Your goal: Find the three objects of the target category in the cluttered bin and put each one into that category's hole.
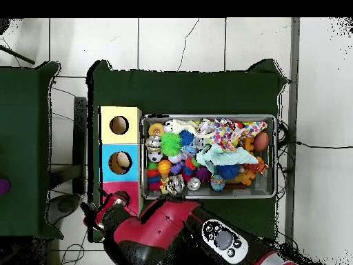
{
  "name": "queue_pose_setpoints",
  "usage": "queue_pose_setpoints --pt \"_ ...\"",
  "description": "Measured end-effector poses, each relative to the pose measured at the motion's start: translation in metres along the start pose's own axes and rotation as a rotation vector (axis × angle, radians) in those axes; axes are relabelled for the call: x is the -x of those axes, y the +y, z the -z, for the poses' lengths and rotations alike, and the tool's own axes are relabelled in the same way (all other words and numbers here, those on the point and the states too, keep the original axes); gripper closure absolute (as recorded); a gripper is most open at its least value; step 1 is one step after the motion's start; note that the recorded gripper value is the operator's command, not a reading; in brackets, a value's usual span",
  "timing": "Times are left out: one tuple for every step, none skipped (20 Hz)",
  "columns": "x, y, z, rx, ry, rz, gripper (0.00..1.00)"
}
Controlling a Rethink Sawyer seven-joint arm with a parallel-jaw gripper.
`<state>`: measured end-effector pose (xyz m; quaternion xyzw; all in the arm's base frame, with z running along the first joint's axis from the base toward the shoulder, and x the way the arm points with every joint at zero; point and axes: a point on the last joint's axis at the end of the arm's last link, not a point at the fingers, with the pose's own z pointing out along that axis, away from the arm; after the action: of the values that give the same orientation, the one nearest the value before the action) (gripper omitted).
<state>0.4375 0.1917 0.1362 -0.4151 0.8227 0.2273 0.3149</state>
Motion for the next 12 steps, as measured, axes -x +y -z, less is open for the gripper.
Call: queue_pose_setpoints --pt "0.000 0.000 0.000 0.000 0.001 -0.007 0.00" --pt "0.001 0.001 0.000 0.000 0.002 -0.014 0.00" --pt "0.001 0.004 0.001 0.003 0.008 -0.037 0.00" --pt "0.000 0.005 0.001 0.004 0.013 -0.048 0.00" --pt "0.000 0.006 0.001 0.005 0.015 -0.052 0.00" --pt "-0.002 0.008 0.001 0.007 0.020 -0.061 0.00" --pt "-0.004 0.010 0.001 0.009 0.025 -0.070 0.00" --pt "-0.005 0.010 0.001 0.009 0.028 -0.073 0.00" --pt "-0.006 0.011 0.001 0.010 0.030 -0.076 0.00" --pt "-0.008 0.011 0.000 0.010 0.032 -0.083 0.00" --pt "-0.010 0.012 0.000 0.010 0.035 -0.087 0.00" --pt "-0.013 0.013 -0.001 0.011 0.039 -0.095 0.00"
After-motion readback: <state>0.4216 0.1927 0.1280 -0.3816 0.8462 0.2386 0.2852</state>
